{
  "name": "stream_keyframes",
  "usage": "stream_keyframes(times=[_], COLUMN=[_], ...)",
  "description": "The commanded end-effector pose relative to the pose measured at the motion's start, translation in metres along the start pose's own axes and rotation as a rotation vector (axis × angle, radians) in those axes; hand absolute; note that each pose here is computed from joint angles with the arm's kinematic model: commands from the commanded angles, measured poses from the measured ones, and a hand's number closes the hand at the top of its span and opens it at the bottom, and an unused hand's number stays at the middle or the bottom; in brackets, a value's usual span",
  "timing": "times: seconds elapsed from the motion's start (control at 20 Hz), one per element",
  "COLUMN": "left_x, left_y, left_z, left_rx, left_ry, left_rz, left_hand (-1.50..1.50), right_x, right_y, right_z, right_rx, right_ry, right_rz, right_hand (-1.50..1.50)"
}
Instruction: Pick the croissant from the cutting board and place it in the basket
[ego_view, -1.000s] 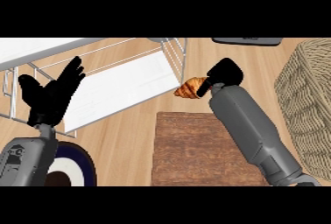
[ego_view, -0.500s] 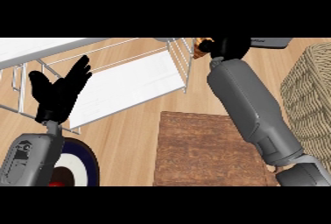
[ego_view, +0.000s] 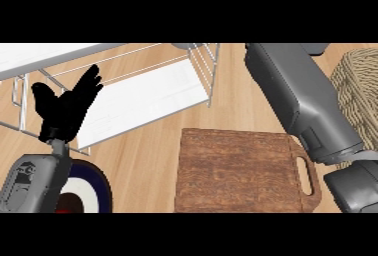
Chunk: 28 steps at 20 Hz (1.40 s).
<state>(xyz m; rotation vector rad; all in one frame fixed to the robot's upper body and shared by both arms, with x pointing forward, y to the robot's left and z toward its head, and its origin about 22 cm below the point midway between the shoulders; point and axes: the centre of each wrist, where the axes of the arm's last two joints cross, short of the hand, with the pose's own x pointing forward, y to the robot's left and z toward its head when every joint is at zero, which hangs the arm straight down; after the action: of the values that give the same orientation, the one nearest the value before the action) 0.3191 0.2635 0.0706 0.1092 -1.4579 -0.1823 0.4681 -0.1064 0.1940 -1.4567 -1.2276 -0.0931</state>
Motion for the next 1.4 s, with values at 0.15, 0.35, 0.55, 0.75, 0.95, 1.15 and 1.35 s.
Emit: stream_keyframes(times=[0.15,0.35,0.55,0.75,0.95,1.15,1.35], left_x=[-0.019,-0.021,-0.022,-0.016,-0.028,-0.035,-0.03], left_y=[0.015,0.013,0.015,0.019,0.023,0.042,0.03], left_z=[0.006,0.008,0.012,0.008,0.016,0.019,0.022], left_rx=[0.035,0.043,0.043,0.055,0.082,0.113,0.096], left_ry=[0.059,0.043,0.056,0.048,0.064,0.065,0.078], left_rz=[0.002,0.012,0.017,0.003,0.012,0.004,0.009], left_hand=[0.0,0.0,0.0,0.0,0.0,0.0,0.0], right_x=[0.036,0.04,0.026,0.02,-0.001,-0.018,-0.037], right_y=[-0.037,-0.045,-0.055,-0.072,-0.071,-0.062,-0.054], right_z=[-0.038,-0.048,-0.079,-0.107,-0.123,-0.127,-0.13], right_rx=[-0.166,-0.234,-0.309,-0.364,-0.394,-0.386,-0.38], right_ry=[0.237,0.248,0.284,0.323,0.356,0.383,0.41], right_rz=[-0.005,0.012,0.038,0.159,0.217,0.211,0.216], right_hand=[1.5,1.5,1.5,1.5,1.5,1.5,1.5])
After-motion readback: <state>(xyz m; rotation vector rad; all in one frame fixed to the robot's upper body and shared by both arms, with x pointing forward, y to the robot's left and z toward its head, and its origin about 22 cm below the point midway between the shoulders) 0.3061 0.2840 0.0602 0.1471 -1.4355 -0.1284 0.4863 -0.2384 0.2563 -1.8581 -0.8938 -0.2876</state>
